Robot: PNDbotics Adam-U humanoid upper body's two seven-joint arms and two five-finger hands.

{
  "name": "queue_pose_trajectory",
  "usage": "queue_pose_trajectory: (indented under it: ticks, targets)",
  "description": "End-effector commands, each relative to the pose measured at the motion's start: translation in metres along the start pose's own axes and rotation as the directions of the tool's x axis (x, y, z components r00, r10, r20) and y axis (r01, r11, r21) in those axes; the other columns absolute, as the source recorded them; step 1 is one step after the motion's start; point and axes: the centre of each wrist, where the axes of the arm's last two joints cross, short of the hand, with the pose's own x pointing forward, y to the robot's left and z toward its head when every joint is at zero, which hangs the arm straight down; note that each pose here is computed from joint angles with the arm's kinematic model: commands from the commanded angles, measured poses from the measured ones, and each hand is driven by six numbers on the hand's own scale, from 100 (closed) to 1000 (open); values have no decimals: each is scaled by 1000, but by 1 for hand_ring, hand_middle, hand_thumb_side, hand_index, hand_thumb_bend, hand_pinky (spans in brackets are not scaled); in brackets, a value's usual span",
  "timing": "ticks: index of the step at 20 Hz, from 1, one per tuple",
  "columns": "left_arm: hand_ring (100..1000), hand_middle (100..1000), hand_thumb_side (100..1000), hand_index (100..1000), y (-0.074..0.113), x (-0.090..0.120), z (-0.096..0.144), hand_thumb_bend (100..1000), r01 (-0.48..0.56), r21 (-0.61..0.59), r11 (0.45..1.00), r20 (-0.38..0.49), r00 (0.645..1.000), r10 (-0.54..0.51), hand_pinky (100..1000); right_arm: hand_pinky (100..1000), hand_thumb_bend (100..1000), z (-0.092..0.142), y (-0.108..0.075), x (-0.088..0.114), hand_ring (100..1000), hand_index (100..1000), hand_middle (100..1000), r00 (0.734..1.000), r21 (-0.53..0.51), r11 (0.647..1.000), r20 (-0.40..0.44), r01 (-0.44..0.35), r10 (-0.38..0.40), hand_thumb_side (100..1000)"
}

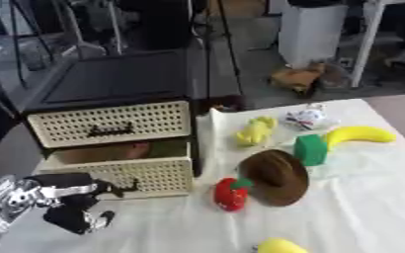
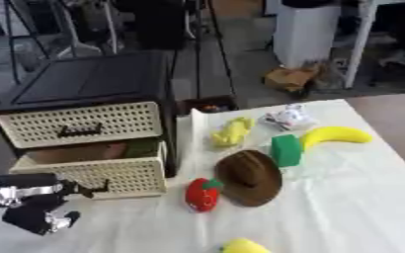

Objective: Pick up objects from table and place into drawer.

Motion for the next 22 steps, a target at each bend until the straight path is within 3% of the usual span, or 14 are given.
queue_pose_trajectory:
  ticks: [1, 6, 22]
  targets:
    - [214, 212, 514, 964, 20, 7, 18, 100, 130, 105, 986, -10, 991, -130, 105, 688, 271, -9, -3, 5, 768, 798, 667, 999, 15, 1000, 33, -18, 18, 1000]
    - [216, 213, 500, 977, 24, 20, 23, 100, 268, 146, 952, -12, 963, -269, 106, 689, 275, -9, -2, 5, 768, 798, 665, 999, 17, 1000, 31, -17, 16, 1000]
    - [221, 217, 514, 985, 13, -11, 4, 100, 294, 75, 953, -125, 951, -284, 114, 689, 283, -9, -1, 5, 768, 797, 663, 999, 6, 1000, 33, -17, 16, 1000]
